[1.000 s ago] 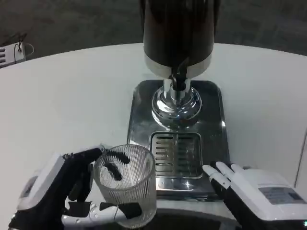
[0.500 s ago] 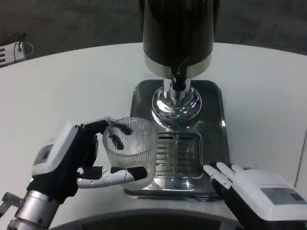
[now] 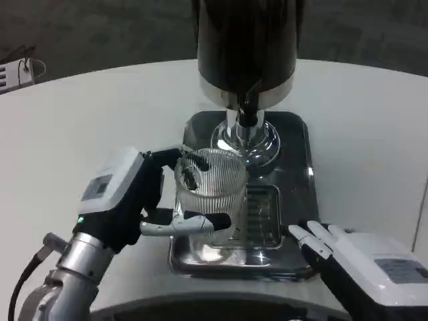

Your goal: Grasp the cup under the faucet to collect the drink, then remove the cup.

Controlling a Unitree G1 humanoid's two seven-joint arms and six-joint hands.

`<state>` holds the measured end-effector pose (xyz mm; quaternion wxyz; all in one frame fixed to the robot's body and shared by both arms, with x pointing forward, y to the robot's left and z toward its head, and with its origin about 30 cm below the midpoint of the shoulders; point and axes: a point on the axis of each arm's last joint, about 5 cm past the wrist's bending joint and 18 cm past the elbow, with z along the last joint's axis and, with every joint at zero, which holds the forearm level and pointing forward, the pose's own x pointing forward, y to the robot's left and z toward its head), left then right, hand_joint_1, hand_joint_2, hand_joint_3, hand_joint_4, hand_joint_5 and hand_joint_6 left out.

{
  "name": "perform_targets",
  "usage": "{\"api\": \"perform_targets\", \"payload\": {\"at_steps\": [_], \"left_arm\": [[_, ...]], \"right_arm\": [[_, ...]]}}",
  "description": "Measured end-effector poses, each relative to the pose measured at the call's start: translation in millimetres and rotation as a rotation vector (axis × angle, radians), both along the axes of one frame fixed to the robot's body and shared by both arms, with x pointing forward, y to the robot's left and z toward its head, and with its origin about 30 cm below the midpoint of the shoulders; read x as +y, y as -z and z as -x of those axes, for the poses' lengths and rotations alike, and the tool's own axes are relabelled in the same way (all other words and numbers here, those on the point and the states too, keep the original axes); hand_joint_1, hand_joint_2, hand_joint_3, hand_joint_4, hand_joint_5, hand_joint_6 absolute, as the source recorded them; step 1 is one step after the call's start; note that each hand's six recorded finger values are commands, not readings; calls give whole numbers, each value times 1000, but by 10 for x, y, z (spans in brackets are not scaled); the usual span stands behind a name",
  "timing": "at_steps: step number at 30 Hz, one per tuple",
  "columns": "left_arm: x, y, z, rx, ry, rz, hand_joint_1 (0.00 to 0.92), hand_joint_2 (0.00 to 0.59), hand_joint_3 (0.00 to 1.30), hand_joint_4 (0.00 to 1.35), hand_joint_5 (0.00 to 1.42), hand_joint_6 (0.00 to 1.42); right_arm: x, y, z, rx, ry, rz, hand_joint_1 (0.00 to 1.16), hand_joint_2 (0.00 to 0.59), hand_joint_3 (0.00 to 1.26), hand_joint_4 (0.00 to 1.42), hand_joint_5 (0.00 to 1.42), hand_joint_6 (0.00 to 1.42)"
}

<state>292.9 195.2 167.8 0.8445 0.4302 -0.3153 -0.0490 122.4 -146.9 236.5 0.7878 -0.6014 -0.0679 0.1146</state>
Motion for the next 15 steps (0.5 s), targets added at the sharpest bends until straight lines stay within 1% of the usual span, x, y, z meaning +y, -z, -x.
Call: {"api": "perform_targets", "payload": {"at_steps": [4, 11, 15], "left_arm": [[-61, -4, -57, 7, -5, -34, 512, 0, 994, 1102, 1339, 1424], [-216, 12, -123, 11, -12, -60, 512, 0, 994, 1102, 1330, 1424], [-266, 2, -143, 8, -9, -70, 512, 0, 975, 1081, 1304, 1424]], "right_arm": [[-14, 1, 9, -2, -2, -10, 587, 453, 73, 0, 0, 0], [-30, -1, 15, -5, -3, -18, 591, 454, 74, 0, 0, 0], [-38, -3, 21, -6, -3, -18, 592, 454, 74, 0, 0, 0]]}}
